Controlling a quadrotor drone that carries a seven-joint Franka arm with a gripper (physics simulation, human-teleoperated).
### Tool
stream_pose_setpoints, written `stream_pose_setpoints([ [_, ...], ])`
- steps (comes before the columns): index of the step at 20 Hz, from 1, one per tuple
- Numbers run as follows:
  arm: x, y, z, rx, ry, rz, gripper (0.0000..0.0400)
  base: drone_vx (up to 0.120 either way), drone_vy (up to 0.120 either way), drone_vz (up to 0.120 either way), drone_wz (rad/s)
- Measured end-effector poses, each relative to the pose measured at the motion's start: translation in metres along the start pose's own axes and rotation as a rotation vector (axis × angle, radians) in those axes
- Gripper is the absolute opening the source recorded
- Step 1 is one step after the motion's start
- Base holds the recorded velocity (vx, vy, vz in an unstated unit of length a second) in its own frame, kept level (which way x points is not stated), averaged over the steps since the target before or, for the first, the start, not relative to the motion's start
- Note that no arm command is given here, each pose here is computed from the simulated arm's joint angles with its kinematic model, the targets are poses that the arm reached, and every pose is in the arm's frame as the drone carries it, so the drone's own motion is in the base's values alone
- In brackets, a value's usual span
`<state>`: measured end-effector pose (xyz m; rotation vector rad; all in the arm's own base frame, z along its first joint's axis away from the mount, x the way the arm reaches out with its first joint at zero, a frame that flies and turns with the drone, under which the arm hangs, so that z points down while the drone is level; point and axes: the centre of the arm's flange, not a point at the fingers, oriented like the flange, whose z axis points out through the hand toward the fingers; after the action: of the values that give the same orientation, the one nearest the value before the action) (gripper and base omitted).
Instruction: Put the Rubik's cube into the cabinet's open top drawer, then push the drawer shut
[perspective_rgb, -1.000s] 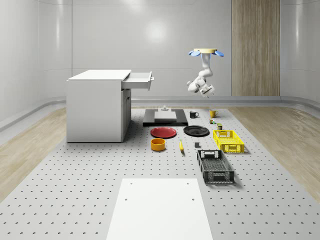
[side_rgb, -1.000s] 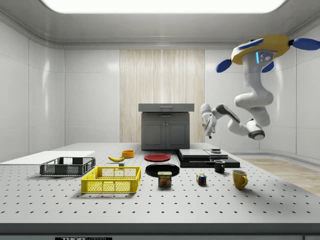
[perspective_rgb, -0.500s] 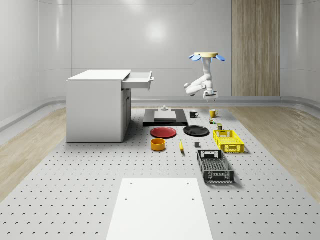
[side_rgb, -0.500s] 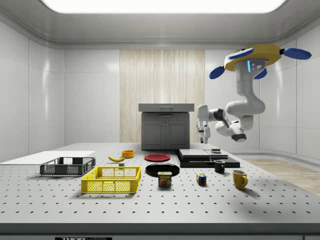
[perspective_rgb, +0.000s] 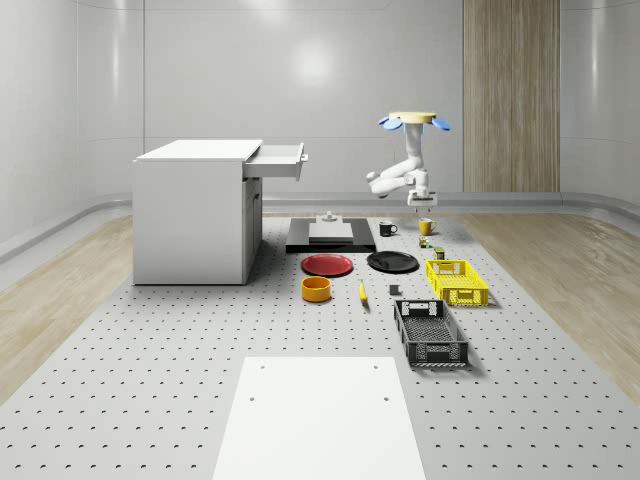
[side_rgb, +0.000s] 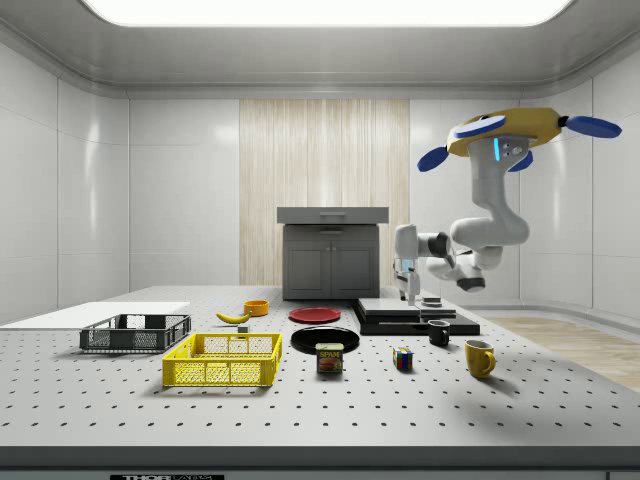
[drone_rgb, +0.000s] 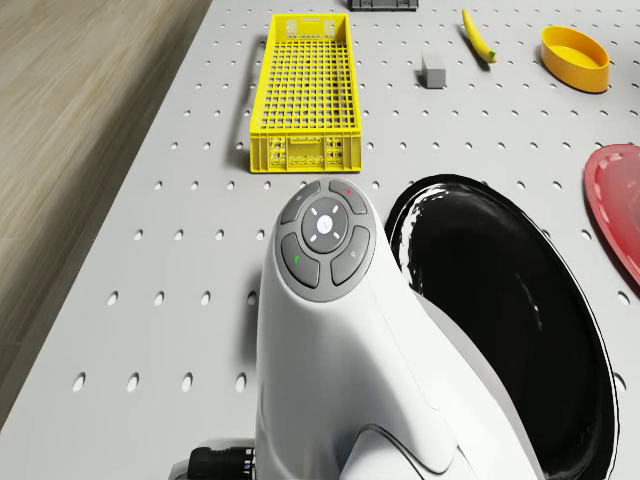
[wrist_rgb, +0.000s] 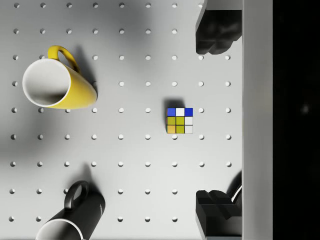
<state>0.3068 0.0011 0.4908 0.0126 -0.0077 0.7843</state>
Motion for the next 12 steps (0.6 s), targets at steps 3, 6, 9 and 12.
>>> stream_pose_setpoints([
  [3, -0.0004, -0.0004, 0.0000, -0.004, 0.004, 0.000, 0.0400, 0.040, 0.000, -0.120, 0.000],
  [6, -0.0006, -0.0006, 0.0000, -0.006, 0.006, 0.000, 0.0400, 0.000, 0.000, -0.120, 0.000],
  [9, -0.0007, -0.0007, -0.0001, -0.007, 0.008, 0.000, 0.0400, 0.000, -0.040, -0.120, 0.000],
  [12, -0.0008, -0.0008, -0.0001, -0.008, 0.008, 0.000, 0.0400, 0.000, 0.000, -0.120, 0.000],
])
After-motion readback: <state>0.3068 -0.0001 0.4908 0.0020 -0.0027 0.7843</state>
